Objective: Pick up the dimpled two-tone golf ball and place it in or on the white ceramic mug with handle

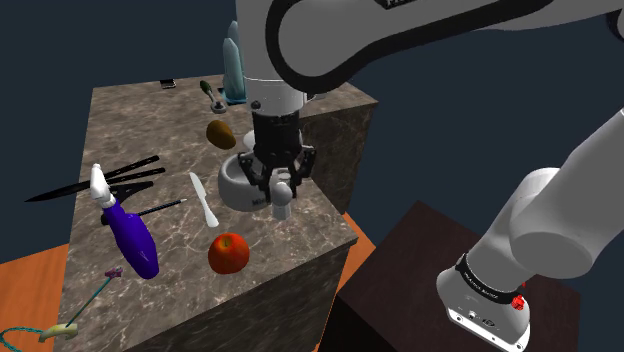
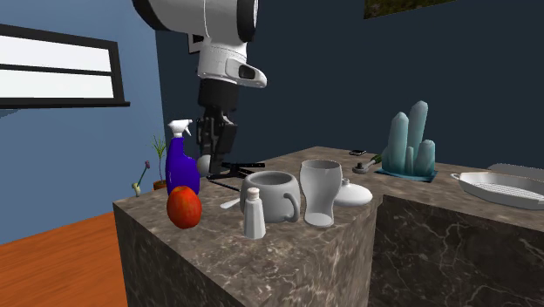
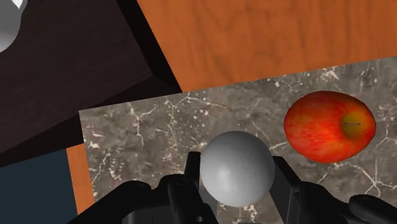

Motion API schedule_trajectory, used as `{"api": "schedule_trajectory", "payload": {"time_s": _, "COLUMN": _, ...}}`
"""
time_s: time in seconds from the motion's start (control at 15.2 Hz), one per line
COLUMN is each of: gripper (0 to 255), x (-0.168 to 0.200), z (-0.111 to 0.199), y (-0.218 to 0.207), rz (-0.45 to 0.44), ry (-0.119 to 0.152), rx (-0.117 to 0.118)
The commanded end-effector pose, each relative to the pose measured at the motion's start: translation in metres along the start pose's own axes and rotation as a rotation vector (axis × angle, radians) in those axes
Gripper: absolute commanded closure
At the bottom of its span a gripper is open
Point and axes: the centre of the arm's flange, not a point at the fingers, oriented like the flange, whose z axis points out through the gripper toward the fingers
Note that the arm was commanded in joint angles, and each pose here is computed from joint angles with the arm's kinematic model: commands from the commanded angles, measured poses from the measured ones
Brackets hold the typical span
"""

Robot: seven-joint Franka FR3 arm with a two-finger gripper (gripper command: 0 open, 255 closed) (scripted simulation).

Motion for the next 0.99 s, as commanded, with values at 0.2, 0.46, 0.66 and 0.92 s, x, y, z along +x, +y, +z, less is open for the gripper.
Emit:
{"api": "schedule_trajectory", "payload": {"time_s": 0.2, "gripper": 255, "x": 0.009, "z": -0.018, "y": -0.001, "rz": 0.0, "ry": 0.0, "rx": 0.0}}
{"api": "schedule_trajectory", "payload": {"time_s": 0.46, "gripper": 255, "x": 0.06, "z": -0.029, "y": -0.009, "rz": 0.0, "ry": 0.0, "rx": 0.0}}
{"api": "schedule_trajectory", "payload": {"time_s": 0.66, "gripper": 255, "x": 0.099, "z": -0.037, "y": -0.014, "rz": 0.0, "ry": 0.0, "rx": 0.0}}
{"api": "schedule_trajectory", "payload": {"time_s": 0.92, "gripper": 255, "x": 0.15, "z": -0.048, "y": -0.022, "rz": 0.0, "ry": 0.0, "rx": 0.0}}
